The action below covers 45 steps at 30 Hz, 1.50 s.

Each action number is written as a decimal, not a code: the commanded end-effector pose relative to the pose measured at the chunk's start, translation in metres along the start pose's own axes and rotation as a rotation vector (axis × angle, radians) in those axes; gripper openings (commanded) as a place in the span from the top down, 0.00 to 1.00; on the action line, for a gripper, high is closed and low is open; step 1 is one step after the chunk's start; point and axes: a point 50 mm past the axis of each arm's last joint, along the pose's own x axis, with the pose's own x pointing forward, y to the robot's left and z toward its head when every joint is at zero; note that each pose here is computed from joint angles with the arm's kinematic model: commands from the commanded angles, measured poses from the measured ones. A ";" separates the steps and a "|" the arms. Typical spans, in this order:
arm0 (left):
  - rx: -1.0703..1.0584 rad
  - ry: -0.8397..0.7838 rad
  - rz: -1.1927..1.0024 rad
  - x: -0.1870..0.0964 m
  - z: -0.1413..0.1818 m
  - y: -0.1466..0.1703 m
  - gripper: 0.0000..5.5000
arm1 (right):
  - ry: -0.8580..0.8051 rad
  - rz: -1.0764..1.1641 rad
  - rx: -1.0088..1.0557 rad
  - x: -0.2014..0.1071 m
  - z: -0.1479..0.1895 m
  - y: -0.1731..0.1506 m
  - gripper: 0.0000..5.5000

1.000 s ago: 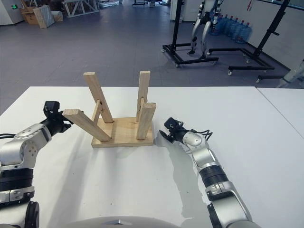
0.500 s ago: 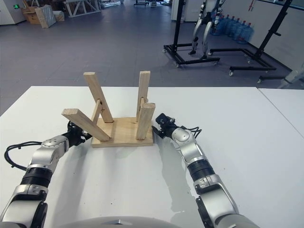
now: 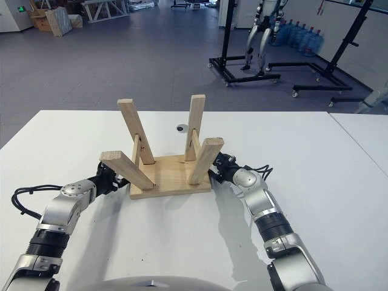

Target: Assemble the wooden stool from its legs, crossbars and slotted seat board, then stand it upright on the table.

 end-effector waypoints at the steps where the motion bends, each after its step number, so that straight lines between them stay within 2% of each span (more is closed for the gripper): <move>1: -0.013 0.020 0.017 0.003 -0.001 0.007 0.35 | -0.035 0.039 0.043 0.000 0.010 0.003 0.35; 9: 0.010 0.014 0.053 -0.001 0.005 0.023 0.35 | -0.037 -0.004 0.058 -0.009 0.010 -0.017 0.35; 14: 0.026 -0.011 0.234 -0.032 0.017 0.080 0.35 | -0.026 -0.052 0.022 -0.026 0.000 -0.043 0.35; 15: -0.005 -0.062 0.270 -0.052 0.024 0.104 0.35 | -0.039 -0.065 0.029 -0.036 -0.004 -0.057 0.35; 17: -0.058 -0.213 0.162 -0.120 0.035 0.145 0.35 | -0.075 -0.046 0.053 -0.081 -0.017 -0.095 0.35; 18: -0.082 -0.246 0.022 -0.154 0.036 0.149 0.35 | -0.098 -0.019 0.076 -0.107 -0.021 -0.111 0.35; 19: -0.057 -0.231 -0.151 -0.181 0.036 0.140 0.35 | -0.140 0.047 0.132 -0.133 -0.023 -0.120 0.35; 21: -0.033 -0.168 -0.457 -0.207 0.039 0.112 0.35 | -0.242 0.231 0.188 -0.175 -0.024 -0.118 0.35; 23: -0.006 -0.162 -0.654 -0.204 0.049 0.082 0.35 | -0.338 0.402 0.234 -0.187 -0.019 -0.104 0.35; 26: 0.044 -0.168 -0.806 -0.170 0.054 0.047 0.35 | -0.499 0.580 0.255 -0.160 0.005 -0.073 0.35; 27: 0.057 -0.168 -0.804 -0.160 0.054 0.042 0.35 | -0.534 0.603 0.258 -0.151 0.012 -0.068 0.35; 30: 0.133 -0.216 -0.619 -0.131 0.060 0.052 0.35 | -0.557 0.559 0.255 -0.131 0.021 -0.066 0.35; 36: 0.185 -0.233 -0.580 -0.126 0.069 0.056 0.35 | -0.567 0.553 0.255 -0.122 0.024 -0.063 0.35; 41: 0.153 -0.159 -0.779 -0.137 0.066 0.036 0.35 | -0.609 0.710 0.230 -0.127 0.038 -0.046 0.35; 45: 0.175 -0.196 -0.807 -0.134 0.077 0.027 0.35 | -0.625 0.706 0.216 -0.117 0.049 -0.043 0.35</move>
